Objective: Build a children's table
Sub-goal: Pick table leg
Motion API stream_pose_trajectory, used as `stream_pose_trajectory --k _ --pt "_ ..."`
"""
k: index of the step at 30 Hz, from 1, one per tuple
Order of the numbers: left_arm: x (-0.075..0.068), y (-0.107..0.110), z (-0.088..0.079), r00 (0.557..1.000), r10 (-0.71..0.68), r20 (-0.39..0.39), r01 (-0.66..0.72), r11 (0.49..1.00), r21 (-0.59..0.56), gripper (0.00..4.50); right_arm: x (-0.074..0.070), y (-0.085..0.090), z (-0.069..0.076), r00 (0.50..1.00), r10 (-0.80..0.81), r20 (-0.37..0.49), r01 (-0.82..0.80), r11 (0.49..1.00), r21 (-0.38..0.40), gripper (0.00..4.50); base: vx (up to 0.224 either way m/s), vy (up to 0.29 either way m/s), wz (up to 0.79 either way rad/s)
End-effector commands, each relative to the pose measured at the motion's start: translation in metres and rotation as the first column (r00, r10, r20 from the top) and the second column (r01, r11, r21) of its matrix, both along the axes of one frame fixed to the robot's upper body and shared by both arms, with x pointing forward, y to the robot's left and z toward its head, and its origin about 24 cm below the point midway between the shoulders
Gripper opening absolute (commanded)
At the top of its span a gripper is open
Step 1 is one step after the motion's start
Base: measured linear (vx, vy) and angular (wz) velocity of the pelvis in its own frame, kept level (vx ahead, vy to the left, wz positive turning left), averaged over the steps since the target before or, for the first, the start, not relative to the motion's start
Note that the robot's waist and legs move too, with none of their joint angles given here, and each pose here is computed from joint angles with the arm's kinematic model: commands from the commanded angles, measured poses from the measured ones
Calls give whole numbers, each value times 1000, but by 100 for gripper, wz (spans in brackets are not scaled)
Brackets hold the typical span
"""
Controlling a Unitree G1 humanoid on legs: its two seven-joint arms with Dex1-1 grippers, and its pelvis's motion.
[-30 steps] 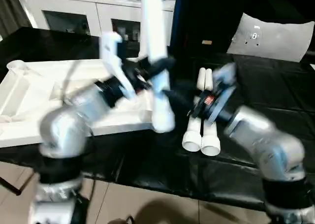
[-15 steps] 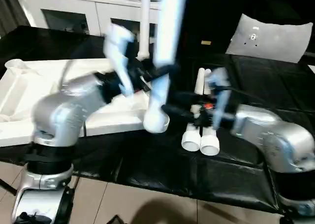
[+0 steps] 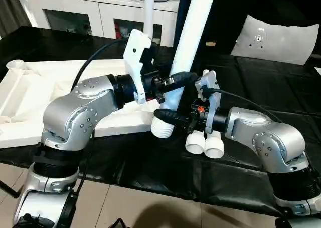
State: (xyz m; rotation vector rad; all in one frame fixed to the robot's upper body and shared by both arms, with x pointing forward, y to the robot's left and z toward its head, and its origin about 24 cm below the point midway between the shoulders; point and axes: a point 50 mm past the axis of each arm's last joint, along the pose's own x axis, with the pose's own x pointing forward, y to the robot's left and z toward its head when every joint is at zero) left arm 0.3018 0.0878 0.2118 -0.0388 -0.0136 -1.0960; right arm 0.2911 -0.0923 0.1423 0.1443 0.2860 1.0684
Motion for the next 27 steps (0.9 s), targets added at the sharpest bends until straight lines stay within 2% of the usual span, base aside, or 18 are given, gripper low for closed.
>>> stream_pose_trajectory --k 1,14,27 --pt "-5 -5 10 998 -36 51 36 999 1 184 2 -1 4 1000 -11 -3 11 1000 4 324 0 0 0" --pt "-10 -8 12 996 -77 43 78 997 -24 184 1 1 3 999 1 -35 1 998 57 206 0 0 0" --pt "-15 -9 13 993 -117 31 118 992 -36 184 1 -1 2 999 -5 -34 8 997 75 194 0 0 0"
